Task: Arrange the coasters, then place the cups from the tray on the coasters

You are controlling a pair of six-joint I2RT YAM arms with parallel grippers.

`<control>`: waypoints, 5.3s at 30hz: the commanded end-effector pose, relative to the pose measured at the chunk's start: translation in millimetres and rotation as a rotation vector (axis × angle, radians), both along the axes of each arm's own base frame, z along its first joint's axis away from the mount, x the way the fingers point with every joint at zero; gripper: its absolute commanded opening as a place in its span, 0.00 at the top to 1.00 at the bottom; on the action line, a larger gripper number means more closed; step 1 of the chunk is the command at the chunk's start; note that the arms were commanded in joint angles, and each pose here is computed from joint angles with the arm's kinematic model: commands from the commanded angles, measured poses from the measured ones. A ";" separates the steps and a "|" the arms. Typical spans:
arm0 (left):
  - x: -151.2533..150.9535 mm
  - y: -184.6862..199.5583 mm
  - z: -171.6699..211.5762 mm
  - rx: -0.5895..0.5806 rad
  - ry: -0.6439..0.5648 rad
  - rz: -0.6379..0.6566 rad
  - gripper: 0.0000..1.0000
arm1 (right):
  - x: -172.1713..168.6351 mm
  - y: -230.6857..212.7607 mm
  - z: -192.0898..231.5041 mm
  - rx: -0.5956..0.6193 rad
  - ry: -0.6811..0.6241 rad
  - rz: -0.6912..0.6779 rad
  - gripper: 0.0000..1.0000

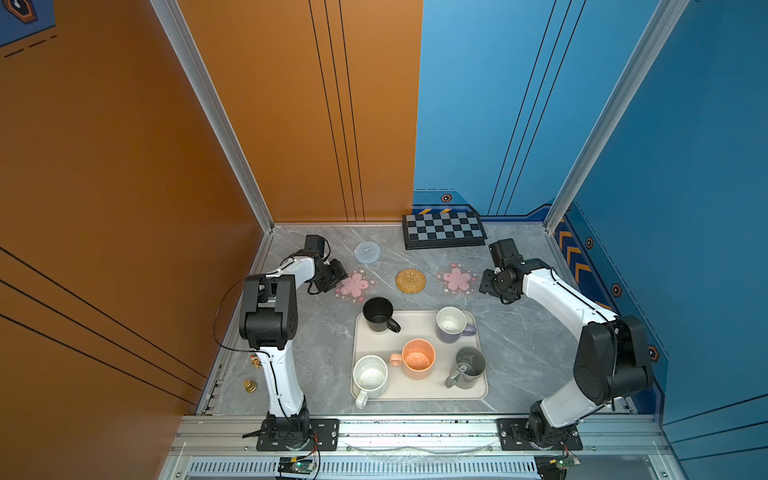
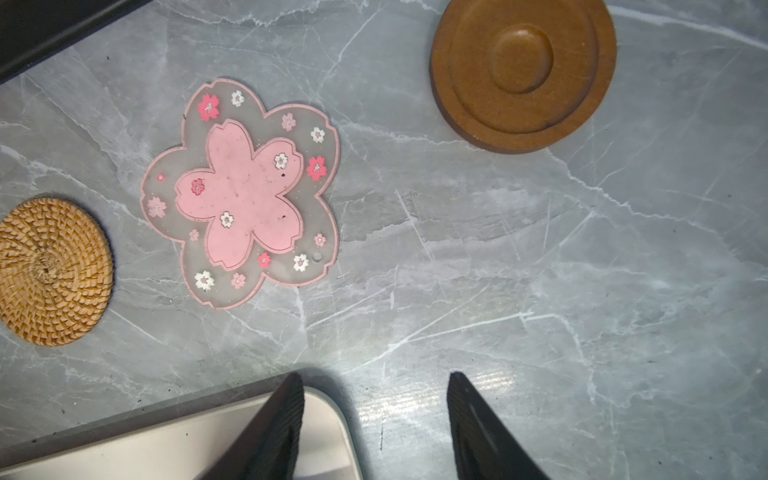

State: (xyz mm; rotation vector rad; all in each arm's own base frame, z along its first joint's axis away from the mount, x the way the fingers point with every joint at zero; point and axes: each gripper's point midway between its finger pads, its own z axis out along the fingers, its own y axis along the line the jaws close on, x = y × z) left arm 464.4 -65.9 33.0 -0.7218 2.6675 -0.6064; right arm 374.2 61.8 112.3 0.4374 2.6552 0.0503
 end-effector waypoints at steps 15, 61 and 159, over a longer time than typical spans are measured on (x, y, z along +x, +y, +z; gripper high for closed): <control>-63.0 -42.4 -38.5 0.015 0.236 0.072 0.44 | -10.2 -10.6 8.1 -0.024 -0.007 -0.006 0.42; -26.4 -126.1 -7.4 0.628 0.161 -0.624 0.39 | -17.3 -33.5 -27.0 0.000 0.061 -0.045 0.42; -53.0 -29.2 26.2 0.394 0.155 -0.344 0.38 | -4.4 -16.1 -12.0 0.054 0.036 -0.051 0.41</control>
